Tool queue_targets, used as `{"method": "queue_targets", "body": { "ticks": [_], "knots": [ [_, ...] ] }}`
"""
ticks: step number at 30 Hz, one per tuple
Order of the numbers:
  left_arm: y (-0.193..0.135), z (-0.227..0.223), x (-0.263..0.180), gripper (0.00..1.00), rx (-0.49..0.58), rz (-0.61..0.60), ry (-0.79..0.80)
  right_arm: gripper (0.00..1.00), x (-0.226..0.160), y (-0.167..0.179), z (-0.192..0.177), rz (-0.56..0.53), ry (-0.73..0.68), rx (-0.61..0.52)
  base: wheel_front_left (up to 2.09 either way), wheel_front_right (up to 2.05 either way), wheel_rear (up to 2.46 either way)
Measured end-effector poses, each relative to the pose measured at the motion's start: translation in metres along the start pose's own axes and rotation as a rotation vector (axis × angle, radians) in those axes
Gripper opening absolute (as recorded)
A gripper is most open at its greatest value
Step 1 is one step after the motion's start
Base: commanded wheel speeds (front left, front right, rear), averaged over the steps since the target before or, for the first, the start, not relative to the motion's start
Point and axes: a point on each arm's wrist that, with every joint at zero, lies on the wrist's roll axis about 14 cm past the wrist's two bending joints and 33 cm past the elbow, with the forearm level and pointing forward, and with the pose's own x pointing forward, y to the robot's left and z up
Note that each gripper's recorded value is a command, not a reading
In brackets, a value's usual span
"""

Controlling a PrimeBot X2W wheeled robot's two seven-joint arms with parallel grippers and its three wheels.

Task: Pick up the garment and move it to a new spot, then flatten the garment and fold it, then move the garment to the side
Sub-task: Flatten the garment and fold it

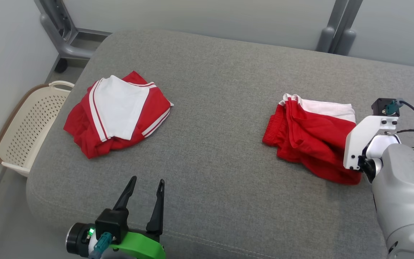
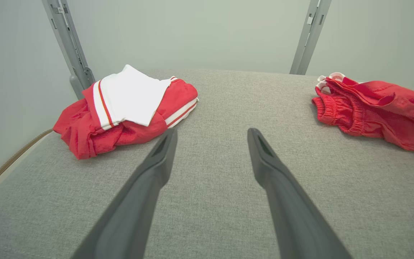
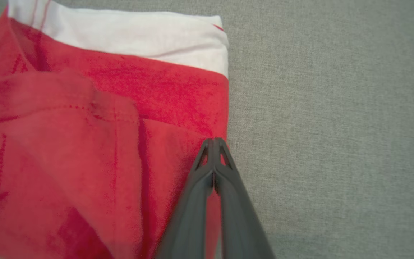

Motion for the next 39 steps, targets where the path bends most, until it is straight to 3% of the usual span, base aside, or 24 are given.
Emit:
{"method": "queue_targets", "body": {
  "ticks": [14, 18, 30, 34, 39],
  "knots": [
    [0.011, 0.003, -0.007, 1.00, -0.006, 0.043, -0.014, 0.00, 0.002, 0.081, -0.019, 0.181, 0.066, -0.133, 0.00, 0.00, 0.00],
    [0.010, 0.006, -0.009, 1.00, -0.007, 0.036, -0.024, 0.00, -0.007, 0.104, -0.005, 0.243, 0.016, -0.170, 0.00, 0.00, 0.00],
    [0.009, 0.011, -0.011, 1.00, -0.005, 0.032, -0.044, 0.00, -0.045, 0.184, -0.019, 0.497, 0.012, -0.264, 0.00, 0.00, 0.00],
    [0.010, 0.013, -0.012, 1.00, -0.005, 0.037, -0.050, 0.00, -0.054, 0.193, 0.001, 0.523, -0.043, -0.260, 0.00, 0.00, 0.00],
    [0.009, 0.012, -0.014, 1.00, -0.007, 0.039, -0.051, 0.00, -0.051, 0.164, 0.043, 0.415, -0.179, -0.293, 0.00, 0.00, 0.00]
  ]
}}
